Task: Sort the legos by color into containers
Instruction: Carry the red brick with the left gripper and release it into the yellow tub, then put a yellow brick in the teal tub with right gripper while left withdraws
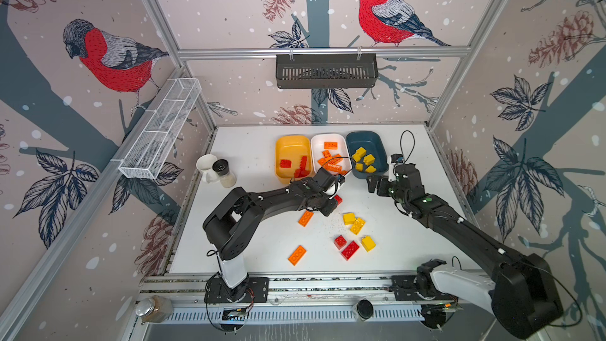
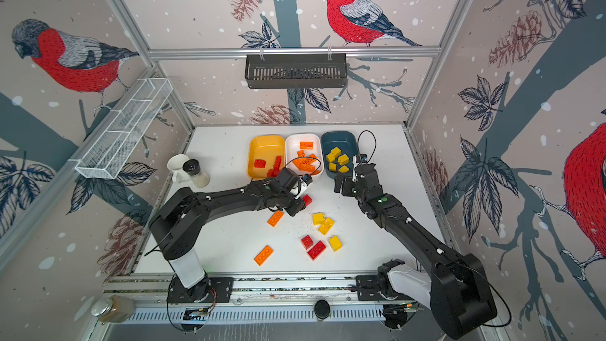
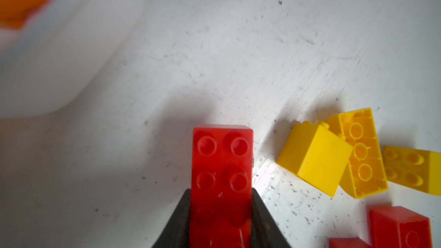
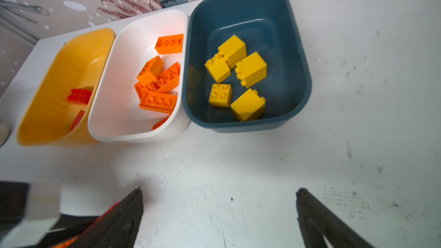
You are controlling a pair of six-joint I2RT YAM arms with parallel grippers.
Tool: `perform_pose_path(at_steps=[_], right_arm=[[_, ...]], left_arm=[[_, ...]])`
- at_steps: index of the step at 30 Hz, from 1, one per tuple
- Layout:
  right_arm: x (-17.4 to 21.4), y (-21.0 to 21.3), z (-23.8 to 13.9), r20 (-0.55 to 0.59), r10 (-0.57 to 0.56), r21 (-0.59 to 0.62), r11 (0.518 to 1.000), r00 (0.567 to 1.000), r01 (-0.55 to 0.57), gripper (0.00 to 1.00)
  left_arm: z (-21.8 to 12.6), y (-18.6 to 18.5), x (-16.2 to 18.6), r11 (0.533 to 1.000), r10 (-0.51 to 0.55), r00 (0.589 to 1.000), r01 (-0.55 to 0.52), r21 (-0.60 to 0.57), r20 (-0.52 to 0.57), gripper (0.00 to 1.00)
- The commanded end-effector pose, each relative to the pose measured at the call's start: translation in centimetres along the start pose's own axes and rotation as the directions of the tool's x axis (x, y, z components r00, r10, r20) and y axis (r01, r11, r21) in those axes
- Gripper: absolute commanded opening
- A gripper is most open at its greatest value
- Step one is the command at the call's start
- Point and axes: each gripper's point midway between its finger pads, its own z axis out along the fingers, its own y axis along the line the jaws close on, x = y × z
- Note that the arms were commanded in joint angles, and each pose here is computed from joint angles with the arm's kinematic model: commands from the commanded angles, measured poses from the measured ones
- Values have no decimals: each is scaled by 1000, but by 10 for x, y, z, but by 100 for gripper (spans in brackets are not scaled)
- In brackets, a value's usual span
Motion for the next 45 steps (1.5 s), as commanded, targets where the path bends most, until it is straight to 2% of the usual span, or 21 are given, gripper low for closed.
perform_pose_path(at_steps=[1,3,6,8,11,12,18,21,24,28,31,35,36,40,45], right_arm=[[23,12,5,-73,-23,-3,1000,997,23,100],[39,25,8,-128,-41,-25,999,991,38,99],[67,45,10,-222,-98,-60,994,970,87,100],[91,52,12,-306,-143,-62,990,941,130,98],[116,62,10,-390,-195,-64,981,900,185,97],[124,63,9,-417,-207,-59,978,885,200,97],[152,73,7,-518,-240,-80,969,821,233,88],[155,77,9,-528,-247,-85,967,813,239,81],[155,78,14,-528,-257,-68,963,810,262,73],[151,79,18,-518,-270,-45,956,812,290,66],[152,79,21,-519,-285,-41,950,806,310,62],[153,80,26,-523,-297,-38,945,799,326,55],[155,81,27,-525,-300,-40,943,796,329,53],[159,80,30,-531,-316,-44,937,786,347,46],[155,72,36,-524,-347,-26,919,778,393,34]], left_arm=[[-25,19,-29,995,-98,985,101,-18,140,31],[-46,40,-43,983,-167,960,181,-42,224,31],[-84,83,-61,937,-281,884,337,-92,374,31],[-99,115,-51,877,-342,831,450,-170,440,31],[-117,155,-42,780,-361,764,561,-276,535,32],[-120,164,-40,754,-371,747,589,-292,551,32],[-110,196,-41,664,-457,693,683,-304,557,32],[-97,204,-42,639,-491,680,706,-305,544,34],[-83,208,-44,621,-530,677,720,-310,510,41],[-74,208,-49,620,-559,680,723,-305,474,65],[-76,206,-52,628,-559,675,724,-287,481,77],[-80,204,-51,628,-558,669,727,-277,491,87],[-80,203,-50,627,-558,669,727,-279,490,96],[-82,205,-45,611,-566,661,738,-288,493,98],[-82,196,-53,660,-552,684,708,-252,478,98]])
